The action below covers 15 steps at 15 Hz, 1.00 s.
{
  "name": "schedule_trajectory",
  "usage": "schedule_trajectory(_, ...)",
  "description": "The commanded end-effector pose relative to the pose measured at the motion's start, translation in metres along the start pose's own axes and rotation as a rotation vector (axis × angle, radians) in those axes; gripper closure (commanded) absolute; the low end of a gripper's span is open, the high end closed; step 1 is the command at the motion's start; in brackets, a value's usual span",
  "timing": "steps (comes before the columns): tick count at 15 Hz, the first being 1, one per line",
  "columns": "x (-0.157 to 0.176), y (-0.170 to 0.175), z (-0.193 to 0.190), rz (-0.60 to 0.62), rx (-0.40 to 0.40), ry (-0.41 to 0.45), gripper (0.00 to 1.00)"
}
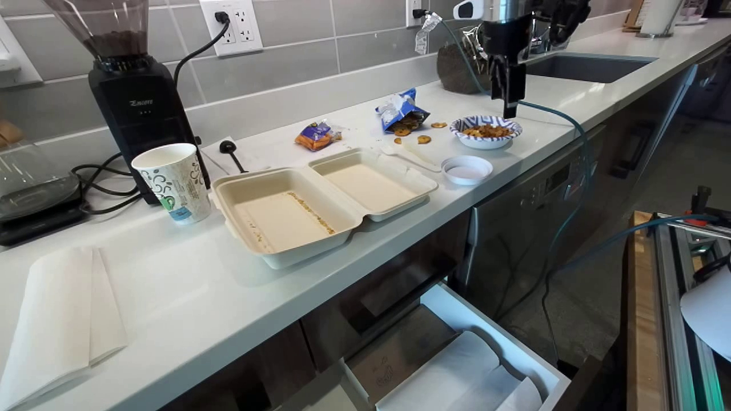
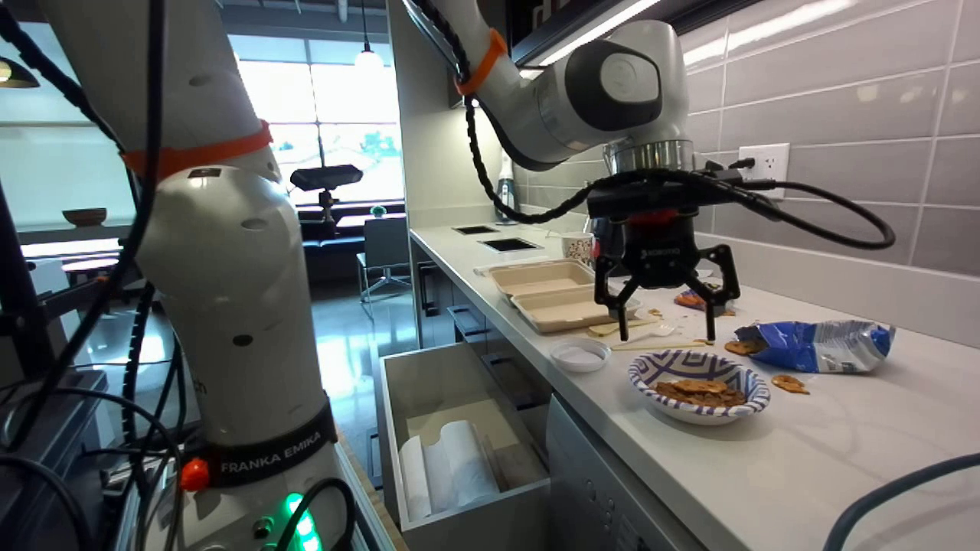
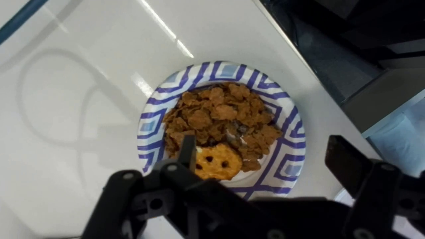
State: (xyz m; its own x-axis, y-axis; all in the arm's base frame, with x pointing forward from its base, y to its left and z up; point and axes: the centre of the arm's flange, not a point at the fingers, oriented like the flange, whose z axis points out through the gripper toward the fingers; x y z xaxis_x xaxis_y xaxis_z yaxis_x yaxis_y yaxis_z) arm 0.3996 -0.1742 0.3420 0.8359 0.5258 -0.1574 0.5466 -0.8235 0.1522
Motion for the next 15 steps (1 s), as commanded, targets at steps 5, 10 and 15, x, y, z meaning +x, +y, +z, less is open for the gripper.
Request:
schedule_trajectory(5, 0.023, 0.007, 0.026, -0.117, 0.016, 0.039, 0.0)
schedule_trajectory(10, 0.033, 0.016, 0.033, -0.136, 0.023, 0.065, 0.0)
schedule_trajectory(15, 0.035, 0.025, 0.035, -0.138, 0.012, 0.061, 0.0)
